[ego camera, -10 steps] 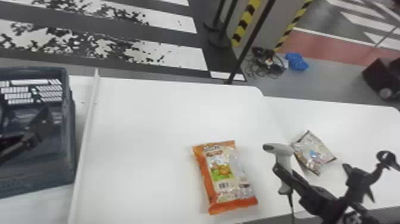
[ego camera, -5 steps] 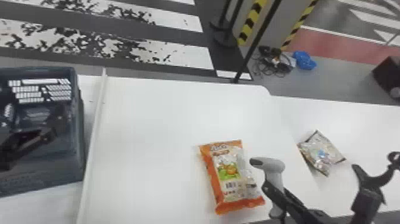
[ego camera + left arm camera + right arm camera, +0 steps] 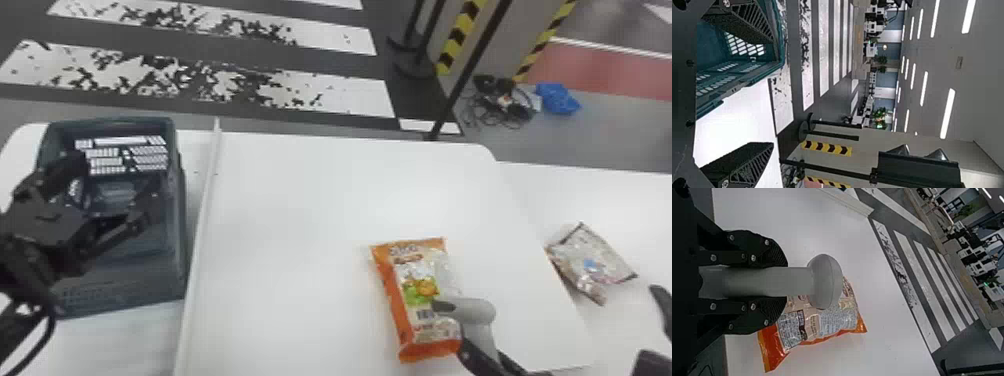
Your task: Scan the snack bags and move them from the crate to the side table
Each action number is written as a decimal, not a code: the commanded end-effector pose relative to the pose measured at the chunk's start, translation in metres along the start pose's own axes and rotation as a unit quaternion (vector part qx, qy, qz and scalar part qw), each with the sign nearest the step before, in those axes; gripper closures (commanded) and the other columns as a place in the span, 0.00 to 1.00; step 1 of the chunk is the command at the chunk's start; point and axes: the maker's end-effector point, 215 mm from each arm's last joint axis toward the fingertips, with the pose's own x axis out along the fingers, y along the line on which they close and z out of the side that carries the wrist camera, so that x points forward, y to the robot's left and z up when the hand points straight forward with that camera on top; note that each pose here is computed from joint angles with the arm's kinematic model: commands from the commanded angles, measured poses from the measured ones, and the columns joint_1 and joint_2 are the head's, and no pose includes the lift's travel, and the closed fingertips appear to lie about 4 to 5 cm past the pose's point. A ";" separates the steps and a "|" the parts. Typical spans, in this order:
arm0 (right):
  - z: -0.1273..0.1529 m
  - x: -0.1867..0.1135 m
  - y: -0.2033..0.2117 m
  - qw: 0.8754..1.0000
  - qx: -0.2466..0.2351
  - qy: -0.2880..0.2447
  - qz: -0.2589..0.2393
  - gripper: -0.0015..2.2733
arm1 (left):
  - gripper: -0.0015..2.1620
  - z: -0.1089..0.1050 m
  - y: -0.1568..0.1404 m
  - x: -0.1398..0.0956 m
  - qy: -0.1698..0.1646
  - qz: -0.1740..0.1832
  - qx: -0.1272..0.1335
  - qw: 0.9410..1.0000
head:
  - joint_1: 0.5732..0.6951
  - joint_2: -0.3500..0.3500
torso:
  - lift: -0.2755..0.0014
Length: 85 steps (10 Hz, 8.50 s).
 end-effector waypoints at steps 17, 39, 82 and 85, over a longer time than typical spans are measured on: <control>0.001 0.024 0.020 0.993 -0.116 -0.017 -0.034 0.99 | 0.03 0.010 0.011 -0.007 -0.016 0.003 -0.015 1.000 | 1.00 0.35 | 0.68; 0.145 0.071 -0.192 0.989 -0.106 -0.066 -0.082 0.02 | 0.03 -0.007 -0.046 -0.038 0.023 0.016 0.028 0.999 | 1.00 0.00 | 0.68; 0.242 0.044 -0.404 0.888 0.016 -0.132 -0.439 0.00 | 0.03 -0.028 -0.082 -0.013 0.055 -0.046 0.032 0.997 | 1.00 0.00 | 0.68; 0.238 0.022 -0.390 0.878 0.007 -0.141 -0.457 0.02 | 0.03 -0.024 -0.091 -0.013 0.051 -0.053 0.033 0.997 | 1.00 0.00 | 0.68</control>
